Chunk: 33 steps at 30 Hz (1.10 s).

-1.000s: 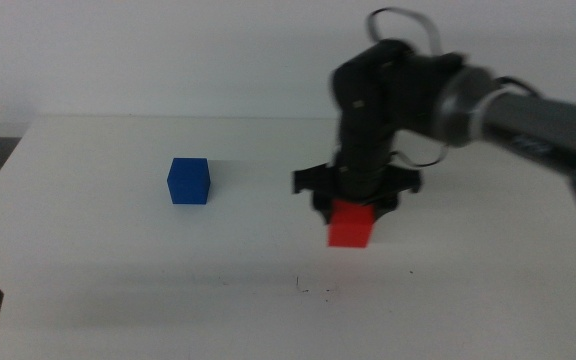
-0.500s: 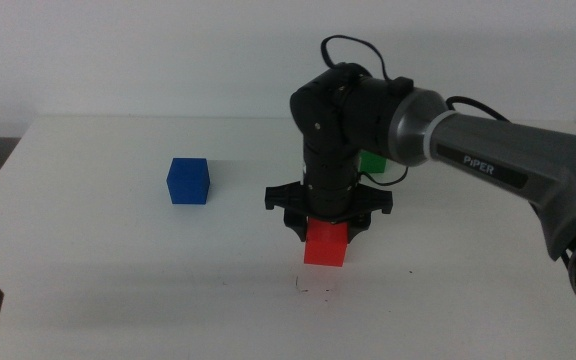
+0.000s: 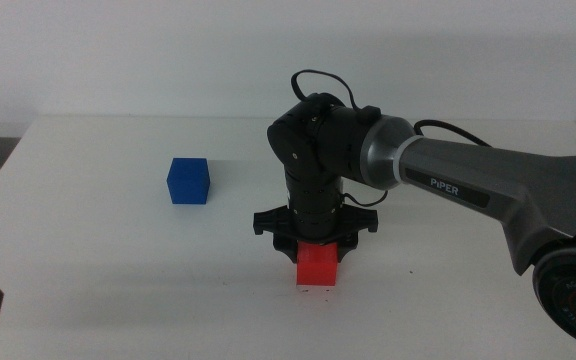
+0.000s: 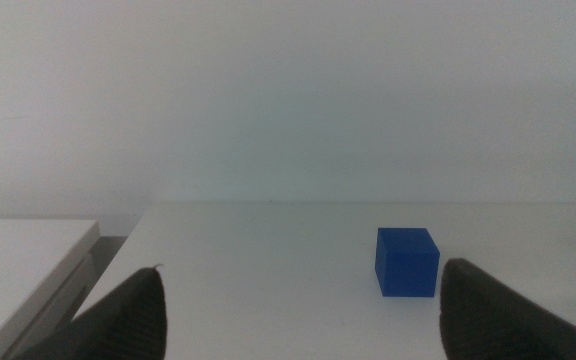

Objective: Stack red cubes first, then green, then blue cubes in a specific spot.

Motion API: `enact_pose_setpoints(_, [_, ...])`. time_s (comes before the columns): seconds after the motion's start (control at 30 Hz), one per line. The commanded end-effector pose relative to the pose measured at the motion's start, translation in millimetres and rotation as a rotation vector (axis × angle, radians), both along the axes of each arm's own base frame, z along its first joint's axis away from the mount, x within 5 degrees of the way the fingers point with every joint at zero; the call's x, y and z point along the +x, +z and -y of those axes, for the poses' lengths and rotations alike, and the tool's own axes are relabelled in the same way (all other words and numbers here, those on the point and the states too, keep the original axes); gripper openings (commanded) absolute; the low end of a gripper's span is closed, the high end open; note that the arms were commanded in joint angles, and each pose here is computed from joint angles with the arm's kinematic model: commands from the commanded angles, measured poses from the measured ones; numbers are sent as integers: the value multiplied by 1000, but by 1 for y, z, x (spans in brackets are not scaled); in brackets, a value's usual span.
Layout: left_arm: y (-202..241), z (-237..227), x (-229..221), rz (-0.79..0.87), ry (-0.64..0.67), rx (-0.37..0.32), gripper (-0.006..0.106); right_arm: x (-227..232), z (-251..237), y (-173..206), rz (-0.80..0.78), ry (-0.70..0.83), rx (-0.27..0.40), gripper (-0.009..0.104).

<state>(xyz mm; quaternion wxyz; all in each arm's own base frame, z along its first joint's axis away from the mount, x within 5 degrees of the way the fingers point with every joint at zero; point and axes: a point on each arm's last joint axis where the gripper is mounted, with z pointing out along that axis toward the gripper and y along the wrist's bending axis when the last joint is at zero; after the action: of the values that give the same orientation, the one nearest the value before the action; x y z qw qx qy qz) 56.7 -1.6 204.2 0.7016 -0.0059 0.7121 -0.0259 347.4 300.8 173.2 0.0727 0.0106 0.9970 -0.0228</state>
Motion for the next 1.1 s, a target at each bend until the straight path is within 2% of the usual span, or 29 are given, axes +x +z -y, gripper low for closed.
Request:
enact_pose_setpoints(0.0, [1, 0, 0, 15, 3, -15, 94, -1, -1, 0, -1, 1, -14, 4])
enact_pose_setpoints(0.2, [1, 0, 0, 15, 3, -15, 94, -2, -1, -4, -13, 1, -26, 5])
enact_pose_setpoints(0.23, [1, 0, 0, 15, 3, -15, 94, -2, -1, -4, -13, 1, -26, 13])
enact_pose_setpoints(0.3, [1, 0, 0, 15, 3, -15, 94, -2, -2, -3, -12, 1, -18, 58])
enact_pose_setpoints(0.4, [1, 0, 0, 15, 3, -15, 94, -3, -1, 2, -7, 21, -20, 83])
enact_pose_setpoints(0.47, [1, 0, 0, 15, 3, -15, 94, -8, -3, 17, 16, 57, -16, 93])
enact_pose_setpoints(0.6, [1, 0, 0, 15, 3, -15, 94, -20, 3, 78, 162, 129, 16, 93])
enact_pose_setpoints(0.67, [1, 0, 0, 15, 3, -15, 94, -20, 14, 104, 234, 153, 10, 93])
enact_pose_setpoints(0.73, [1, 0, 0, 15, 3, -15, 94, -10, 33, 121, 304, 127, -24, 93])
enact_pose_setpoints(0.97, [1, 0, 0, 15, 3, -15, 94, 55, 70, 127, 369, 152, -55, 93])
enact_pose_setpoints(1.07, [1, 0, 0, 15, 3, -15, 94, 86, 76, 112, 377, 158, -70, 93])
